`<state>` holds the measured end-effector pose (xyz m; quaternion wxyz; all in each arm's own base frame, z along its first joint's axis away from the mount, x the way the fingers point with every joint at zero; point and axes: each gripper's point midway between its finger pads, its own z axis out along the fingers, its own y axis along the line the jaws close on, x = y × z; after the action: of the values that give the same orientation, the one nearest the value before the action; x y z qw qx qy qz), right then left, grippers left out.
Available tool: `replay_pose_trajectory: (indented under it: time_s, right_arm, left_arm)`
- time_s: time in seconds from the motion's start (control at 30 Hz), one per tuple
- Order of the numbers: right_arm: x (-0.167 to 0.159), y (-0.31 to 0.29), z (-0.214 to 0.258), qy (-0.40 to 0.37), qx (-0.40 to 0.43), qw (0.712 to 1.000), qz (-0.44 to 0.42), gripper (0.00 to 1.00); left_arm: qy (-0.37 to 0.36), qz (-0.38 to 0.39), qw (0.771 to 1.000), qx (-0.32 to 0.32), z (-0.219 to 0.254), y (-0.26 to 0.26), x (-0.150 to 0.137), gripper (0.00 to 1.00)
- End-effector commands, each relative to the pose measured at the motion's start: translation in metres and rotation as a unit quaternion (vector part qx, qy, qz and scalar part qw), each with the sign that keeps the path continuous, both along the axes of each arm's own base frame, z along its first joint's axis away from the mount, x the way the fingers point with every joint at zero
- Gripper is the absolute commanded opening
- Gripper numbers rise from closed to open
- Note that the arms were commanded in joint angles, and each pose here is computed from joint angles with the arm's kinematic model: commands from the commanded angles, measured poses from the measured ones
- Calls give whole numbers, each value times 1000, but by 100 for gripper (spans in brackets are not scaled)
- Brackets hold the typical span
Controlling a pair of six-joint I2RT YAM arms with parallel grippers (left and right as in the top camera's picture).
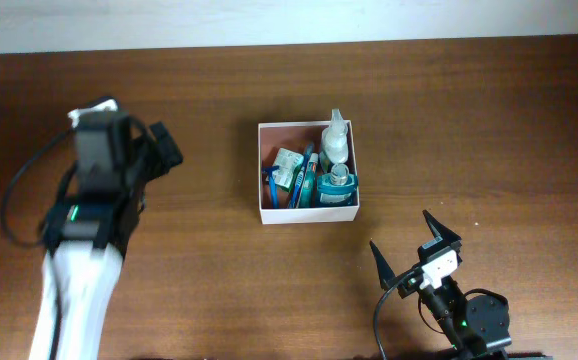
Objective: Pack container
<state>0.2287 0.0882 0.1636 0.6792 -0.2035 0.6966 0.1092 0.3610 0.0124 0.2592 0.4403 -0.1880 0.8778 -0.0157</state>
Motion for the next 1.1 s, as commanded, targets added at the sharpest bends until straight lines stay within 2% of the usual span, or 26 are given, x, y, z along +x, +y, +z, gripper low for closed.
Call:
replay_pose_trajectory:
  time_s: [0.0, 0.13, 0.23, 0.3, 0.5, 0.67, 1.07]
  right_arm:
    - [1, -3, -2, -2, -2, 1000, -9, 98]
    - [1, -3, -2, -2, -2, 1000, -9, 98]
    - [1, -3, -2, -1, -2, 1000, -9, 98]
    - [1, -3, -2, -2, -2, 1000, -9, 99]
    - [1, -3, -2, -2, -2, 1000, -9, 99]
    - [1, -3, -2, -2, -2, 1000, -9, 99]
    - [1, -3, -2, -2, -2, 1000, -9, 99]
  left_arm:
    - [-69, -11, 997, 18, 49, 1, -39, 99]
    - [-137, -10, 990, 14, 89, 4, -83, 99]
    - [-170, -10, 985, 12, 103, 5, -116, 100]
    - [-192, -9, 981, 11, 104, 7, -140, 99]
    - [-223, -18, 975, 2, 78, 5, -171, 99]
    - [-252, -26, 967, -5, 55, 2, -164, 99]
    - [-326, -21, 945, -3, 2, 3, -117, 99]
